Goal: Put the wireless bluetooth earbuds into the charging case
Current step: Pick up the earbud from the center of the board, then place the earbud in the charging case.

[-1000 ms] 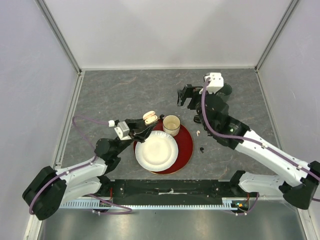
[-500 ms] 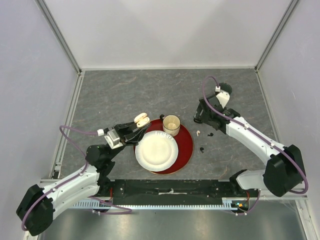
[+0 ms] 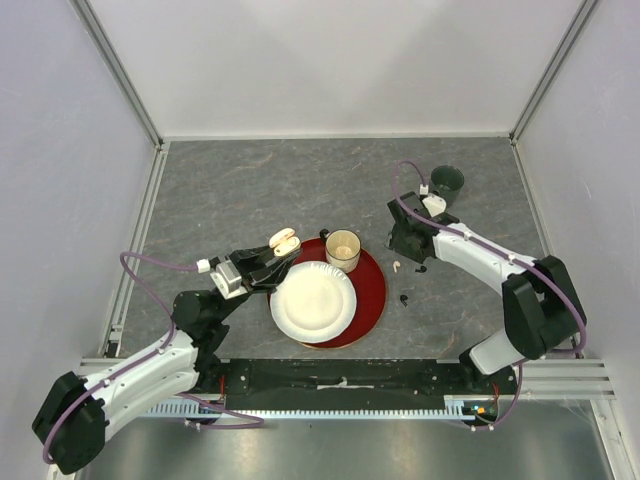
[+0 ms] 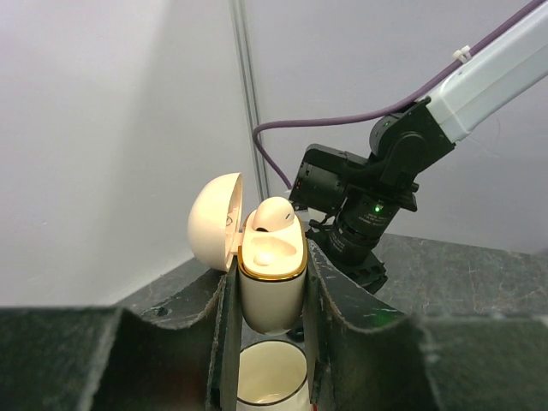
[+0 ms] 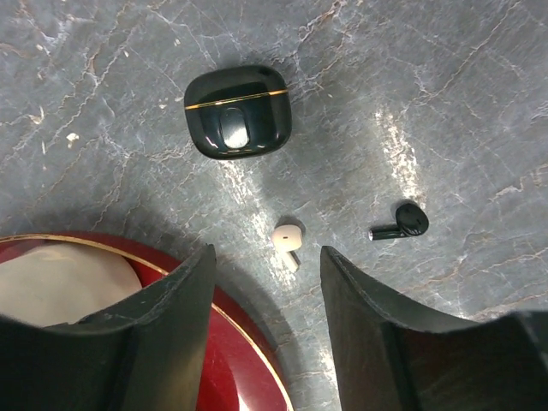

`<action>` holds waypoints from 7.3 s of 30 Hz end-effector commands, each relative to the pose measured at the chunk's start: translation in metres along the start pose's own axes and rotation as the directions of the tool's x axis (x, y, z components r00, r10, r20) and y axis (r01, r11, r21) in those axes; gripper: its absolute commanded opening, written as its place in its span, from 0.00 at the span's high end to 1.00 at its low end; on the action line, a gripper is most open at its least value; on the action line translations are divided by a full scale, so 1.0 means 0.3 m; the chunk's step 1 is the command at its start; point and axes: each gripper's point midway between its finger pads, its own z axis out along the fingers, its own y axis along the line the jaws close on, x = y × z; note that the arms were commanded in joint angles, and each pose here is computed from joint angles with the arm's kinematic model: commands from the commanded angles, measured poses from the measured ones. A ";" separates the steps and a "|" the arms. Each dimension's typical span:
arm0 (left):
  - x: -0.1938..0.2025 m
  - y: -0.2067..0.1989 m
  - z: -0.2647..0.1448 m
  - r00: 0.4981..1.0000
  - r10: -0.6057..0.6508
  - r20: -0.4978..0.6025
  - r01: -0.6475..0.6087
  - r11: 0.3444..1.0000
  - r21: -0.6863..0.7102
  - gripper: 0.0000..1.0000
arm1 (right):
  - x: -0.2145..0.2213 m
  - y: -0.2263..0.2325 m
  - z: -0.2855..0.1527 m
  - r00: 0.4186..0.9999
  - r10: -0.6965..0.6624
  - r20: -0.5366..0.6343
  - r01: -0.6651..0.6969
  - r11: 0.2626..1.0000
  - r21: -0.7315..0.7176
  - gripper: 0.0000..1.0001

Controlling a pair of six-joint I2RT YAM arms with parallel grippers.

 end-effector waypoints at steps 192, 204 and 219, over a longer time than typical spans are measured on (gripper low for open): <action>0.056 0.035 0.027 1.000 -0.003 -0.024 0.002 0.999 -0.049 0.98 | -0.068 0.170 -0.184 0.949 -0.078 0.305 0.168 0.945 -0.280 1.00; 0.060 0.037 0.053 0.999 -0.039 -0.019 0.038 0.998 -0.050 0.98 | -0.181 0.319 -0.618 0.807 0.243 0.538 0.231 0.709 -0.667 1.00; 0.088 0.028 0.086 0.998 -0.044 -0.033 0.044 0.999 -0.022 0.98 | -0.143 0.454 -0.988 0.752 0.393 0.528 0.424 0.324 -0.845 1.00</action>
